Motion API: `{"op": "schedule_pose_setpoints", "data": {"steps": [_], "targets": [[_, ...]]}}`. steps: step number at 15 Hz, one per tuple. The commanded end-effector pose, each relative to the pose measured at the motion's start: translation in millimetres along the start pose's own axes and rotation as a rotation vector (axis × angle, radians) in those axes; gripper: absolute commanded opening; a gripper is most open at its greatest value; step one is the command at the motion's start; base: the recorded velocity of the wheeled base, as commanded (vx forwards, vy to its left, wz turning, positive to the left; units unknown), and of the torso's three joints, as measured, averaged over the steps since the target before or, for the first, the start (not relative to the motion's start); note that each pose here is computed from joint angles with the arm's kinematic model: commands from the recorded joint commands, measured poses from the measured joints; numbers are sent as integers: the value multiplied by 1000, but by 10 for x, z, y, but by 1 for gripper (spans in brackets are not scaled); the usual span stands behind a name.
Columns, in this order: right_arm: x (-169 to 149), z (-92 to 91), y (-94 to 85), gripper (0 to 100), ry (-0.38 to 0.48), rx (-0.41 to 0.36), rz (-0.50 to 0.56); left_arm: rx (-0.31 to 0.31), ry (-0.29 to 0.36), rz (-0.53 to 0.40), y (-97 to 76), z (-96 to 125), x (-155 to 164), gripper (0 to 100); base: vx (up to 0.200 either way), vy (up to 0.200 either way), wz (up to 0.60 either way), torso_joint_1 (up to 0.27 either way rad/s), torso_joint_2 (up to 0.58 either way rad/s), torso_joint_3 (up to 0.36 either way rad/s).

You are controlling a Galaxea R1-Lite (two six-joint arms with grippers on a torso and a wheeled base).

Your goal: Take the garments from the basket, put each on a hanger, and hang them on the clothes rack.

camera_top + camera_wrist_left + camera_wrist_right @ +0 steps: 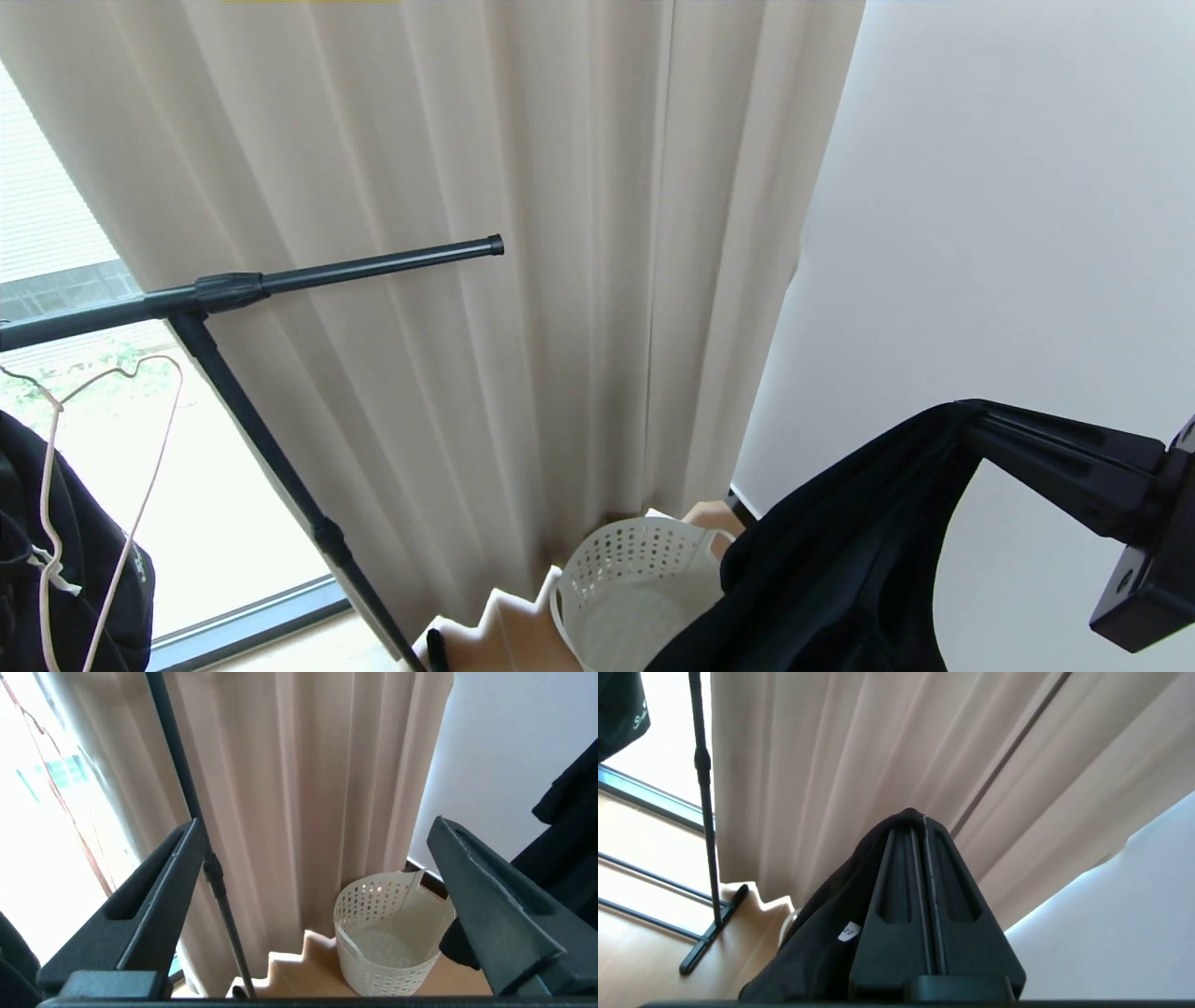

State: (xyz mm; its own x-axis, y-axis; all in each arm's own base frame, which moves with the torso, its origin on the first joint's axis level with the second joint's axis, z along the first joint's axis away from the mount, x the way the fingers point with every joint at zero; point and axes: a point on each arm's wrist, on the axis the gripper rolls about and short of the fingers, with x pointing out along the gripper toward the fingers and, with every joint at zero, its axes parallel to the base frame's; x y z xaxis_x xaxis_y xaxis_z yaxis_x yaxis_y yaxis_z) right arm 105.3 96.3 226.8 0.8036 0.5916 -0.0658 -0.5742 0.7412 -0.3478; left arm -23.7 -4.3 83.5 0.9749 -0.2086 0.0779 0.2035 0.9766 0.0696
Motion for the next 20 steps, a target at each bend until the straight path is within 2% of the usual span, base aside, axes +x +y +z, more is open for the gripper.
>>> {"op": "schedule_pose_setpoints", "data": {"steps": [1, 6, 10, 20], "targets": [[5, -9, 5, 0, 4, -3, 2, 0, 0, 2, 0, 1, 1, 100, 0, 0, 0, 163, -354, -271], [-2, 2, 0, 0, -6, -1, -2, -3, 0, 5, 1, 1, 1, 100, 0, 0, 0, 163, -348, -207], [12, -5, 4, 0, 0, -4, 0, 2, 0, 3, 0, 1, 1, 100, 0, 0, 0, 14, -31, -18], [-2, -2, 1, 0, -5, -11, -2, -2, 0, 3, 0, 1, 1, 100, 0, 0, 600, 4, 1, 3]]}}
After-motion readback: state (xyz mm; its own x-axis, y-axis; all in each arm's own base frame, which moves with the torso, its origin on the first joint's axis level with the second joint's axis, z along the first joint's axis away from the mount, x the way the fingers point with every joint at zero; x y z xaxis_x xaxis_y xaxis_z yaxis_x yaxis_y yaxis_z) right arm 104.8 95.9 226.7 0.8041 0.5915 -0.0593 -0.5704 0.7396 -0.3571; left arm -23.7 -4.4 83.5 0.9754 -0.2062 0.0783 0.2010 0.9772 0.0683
